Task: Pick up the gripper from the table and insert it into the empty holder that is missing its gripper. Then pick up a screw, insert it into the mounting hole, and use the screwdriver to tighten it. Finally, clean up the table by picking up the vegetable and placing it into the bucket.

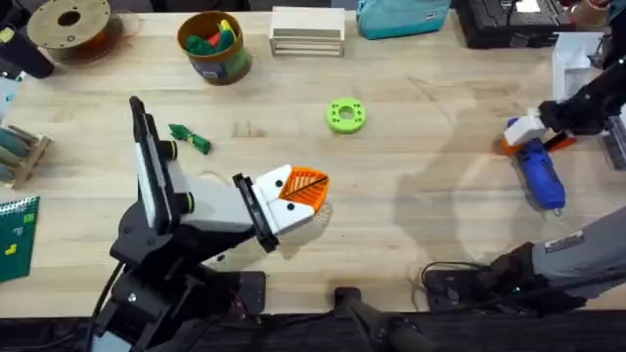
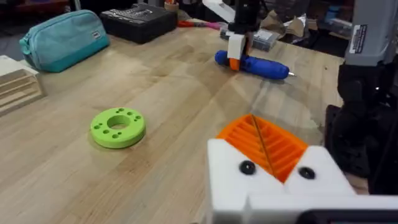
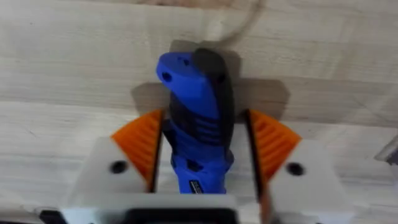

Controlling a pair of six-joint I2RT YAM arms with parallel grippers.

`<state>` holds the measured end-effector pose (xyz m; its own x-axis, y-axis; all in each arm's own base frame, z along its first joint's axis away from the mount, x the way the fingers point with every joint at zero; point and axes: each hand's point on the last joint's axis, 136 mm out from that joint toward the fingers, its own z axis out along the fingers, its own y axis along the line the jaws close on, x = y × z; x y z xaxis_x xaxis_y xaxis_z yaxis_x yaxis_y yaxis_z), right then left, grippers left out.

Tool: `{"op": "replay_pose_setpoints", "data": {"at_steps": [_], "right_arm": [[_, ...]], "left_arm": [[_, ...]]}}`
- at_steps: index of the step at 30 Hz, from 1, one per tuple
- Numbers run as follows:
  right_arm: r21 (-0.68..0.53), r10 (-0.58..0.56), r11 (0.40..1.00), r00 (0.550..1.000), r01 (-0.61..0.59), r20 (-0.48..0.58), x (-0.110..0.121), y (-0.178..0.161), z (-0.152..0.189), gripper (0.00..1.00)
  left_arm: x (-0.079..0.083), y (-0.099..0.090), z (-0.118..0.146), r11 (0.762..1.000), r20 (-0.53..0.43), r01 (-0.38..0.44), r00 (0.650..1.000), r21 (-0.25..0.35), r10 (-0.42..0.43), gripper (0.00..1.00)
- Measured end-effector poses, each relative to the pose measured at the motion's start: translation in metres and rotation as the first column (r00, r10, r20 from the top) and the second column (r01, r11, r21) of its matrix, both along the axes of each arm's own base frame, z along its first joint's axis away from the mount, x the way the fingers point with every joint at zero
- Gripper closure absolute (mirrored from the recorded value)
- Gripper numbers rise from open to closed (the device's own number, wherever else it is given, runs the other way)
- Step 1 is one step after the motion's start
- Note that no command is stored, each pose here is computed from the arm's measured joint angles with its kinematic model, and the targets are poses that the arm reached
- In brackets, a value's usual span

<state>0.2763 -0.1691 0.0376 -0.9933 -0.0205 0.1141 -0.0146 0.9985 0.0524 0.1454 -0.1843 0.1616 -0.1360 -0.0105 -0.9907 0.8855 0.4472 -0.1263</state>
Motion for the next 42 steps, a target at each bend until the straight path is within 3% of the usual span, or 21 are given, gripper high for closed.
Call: {"op": "replay_pose_setpoints", "data": {"at_steps": [3, 7, 10, 22, 28, 32, 36, 42], "right_arm": [[-0.003, 0.001, 1.0, 1.0, -0.001, 0.004, 0.001, -0.001, 0.0, 0.575], [-0.001, 0.001, 1.0, 1.0, -0.001, 0.006, 0.001, -0.001, -0.001, 0.757], [-0.001, 0.001, 1.0, 1.0, -0.001, 0.009, 0.002, -0.001, -0.002, 0.964], [-0.002, -0.061, 0.998, 0.998, 0.061, 0.032, 0.007, 0.0, 0.0, 0.97], [0.002, -0.065, 0.998, 0.975, 0.067, 0.212, 0.027, 0.006, 0.037, 0.97], [0.004, -0.079, 0.996, 0.921, 0.084, 0.383, 0.04, 0.014, 0.086, 0.97], [-0.019, -0.102, 0.991, 0.837, 0.133, 0.537, 0.049, 0.016, 0.135, 0.97], [-0.031, -0.109, 0.983, 0.721, 0.178, 0.684, 0.048, 0.027, 0.193, 0.97]], "left_arm": [[0.0, 0.0, 0.0, 1.0, 0.0, 0.0, 1.0, 0.0, 0.0, 0.995], [0.0, 0.0, 0.0, 1.0, 0.0, 0.0, 1.0, 0.0, 0.0, 0.995], [0.0, 0.0, 0.0, 1.0, 0.0, 0.0, 1.0, 0.0, 0.0, 0.995], [0.0, 0.0, 0.0, 1.0, 0.0, 0.0, 1.0, 0.0, 0.0, 0.995], [0.0, 0.0, 0.0, 1.0, 0.0, 0.0, 1.0, 0.0, 0.0, 0.995], [0.0, 0.0, 0.0, 1.0, 0.0, 0.0, 1.0, 0.0, 0.0, 0.995], [0.0, 0.0, 0.0, 1.0, 0.0, 0.0, 1.0, 0.0, 0.0, 0.995], [0.0, 0.0, 0.0, 1.0, 0.0, 0.0, 1.0, 0.0, 0.0, 0.995]]}}
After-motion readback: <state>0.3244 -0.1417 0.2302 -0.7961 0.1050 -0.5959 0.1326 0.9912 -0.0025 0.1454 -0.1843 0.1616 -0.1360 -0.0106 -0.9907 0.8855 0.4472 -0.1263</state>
